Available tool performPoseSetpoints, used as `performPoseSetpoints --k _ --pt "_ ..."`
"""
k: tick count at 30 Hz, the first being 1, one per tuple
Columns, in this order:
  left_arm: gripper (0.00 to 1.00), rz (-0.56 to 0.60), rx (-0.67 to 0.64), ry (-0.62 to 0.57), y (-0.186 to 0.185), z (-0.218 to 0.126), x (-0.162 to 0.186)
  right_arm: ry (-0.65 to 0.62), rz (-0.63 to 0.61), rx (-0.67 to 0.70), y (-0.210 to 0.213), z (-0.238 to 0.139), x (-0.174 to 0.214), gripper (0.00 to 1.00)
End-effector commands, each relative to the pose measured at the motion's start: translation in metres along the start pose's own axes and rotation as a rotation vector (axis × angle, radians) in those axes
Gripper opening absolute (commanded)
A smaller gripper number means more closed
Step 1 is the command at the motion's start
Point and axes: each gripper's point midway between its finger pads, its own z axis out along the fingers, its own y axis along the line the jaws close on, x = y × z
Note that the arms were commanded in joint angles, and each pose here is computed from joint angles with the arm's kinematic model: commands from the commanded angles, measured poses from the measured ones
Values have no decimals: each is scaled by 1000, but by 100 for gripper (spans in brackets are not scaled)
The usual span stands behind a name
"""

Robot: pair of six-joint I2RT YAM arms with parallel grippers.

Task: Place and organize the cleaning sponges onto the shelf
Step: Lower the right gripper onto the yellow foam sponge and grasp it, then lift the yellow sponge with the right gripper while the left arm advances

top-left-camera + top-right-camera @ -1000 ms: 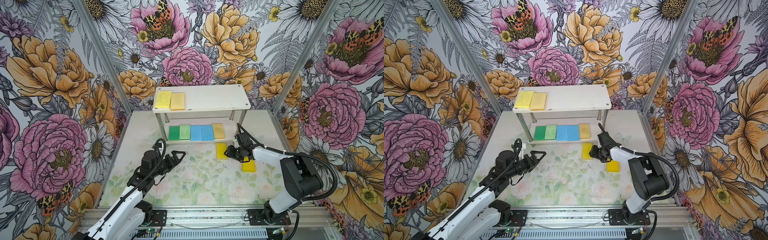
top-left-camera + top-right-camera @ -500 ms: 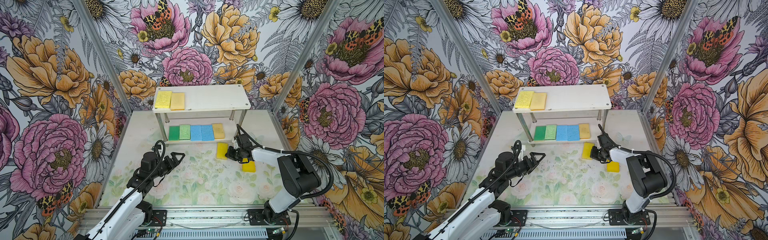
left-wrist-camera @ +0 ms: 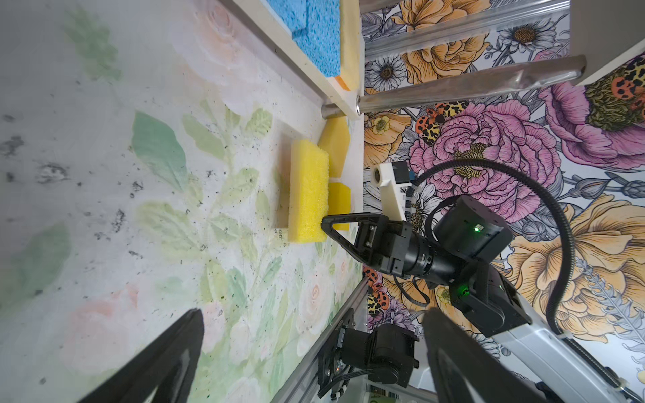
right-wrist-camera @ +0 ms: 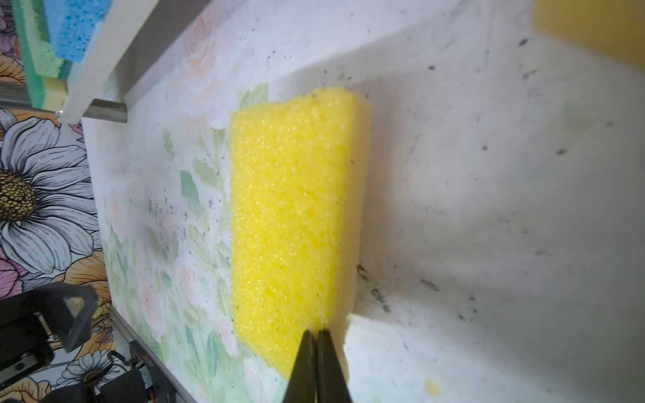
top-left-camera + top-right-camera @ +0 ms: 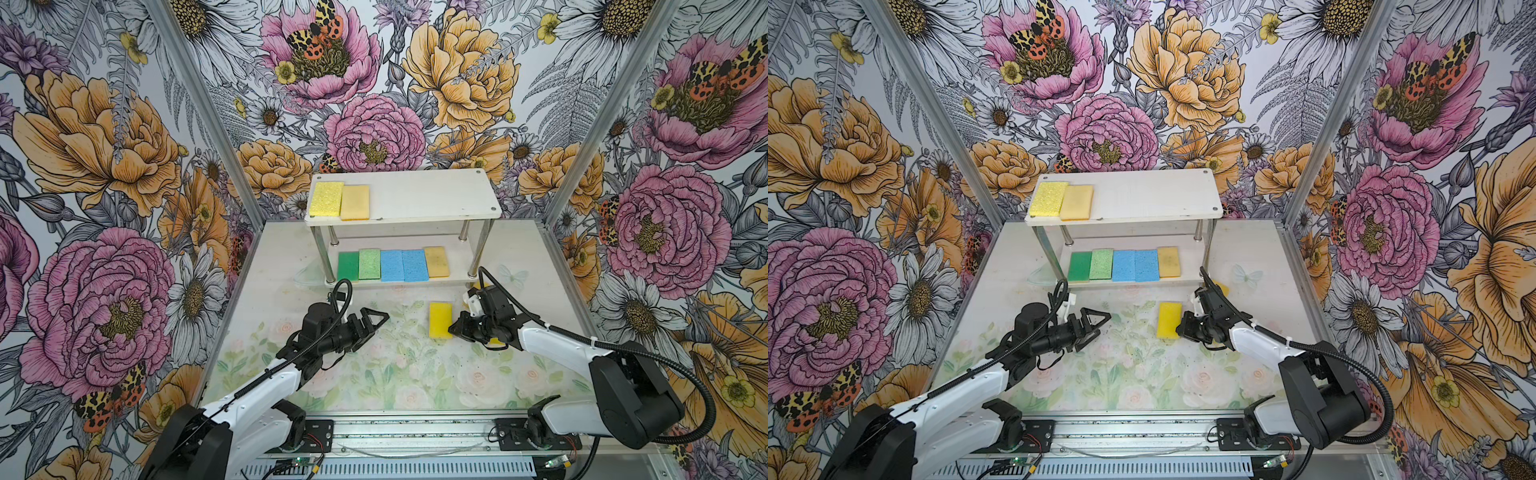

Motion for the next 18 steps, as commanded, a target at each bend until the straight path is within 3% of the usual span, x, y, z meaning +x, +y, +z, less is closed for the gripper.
performPoseSetpoints --k 1,10,18 --pt "99 33 145 15 -37 7 1 -1 -17 -111 32 -14 6 0" --pt "99 43 209 47 -65 22 7 -20 -84 -277 96 -47 7 1" --pt "96 57 235 42 -74 23 6 41 -187 -373 143 -56 23 0"
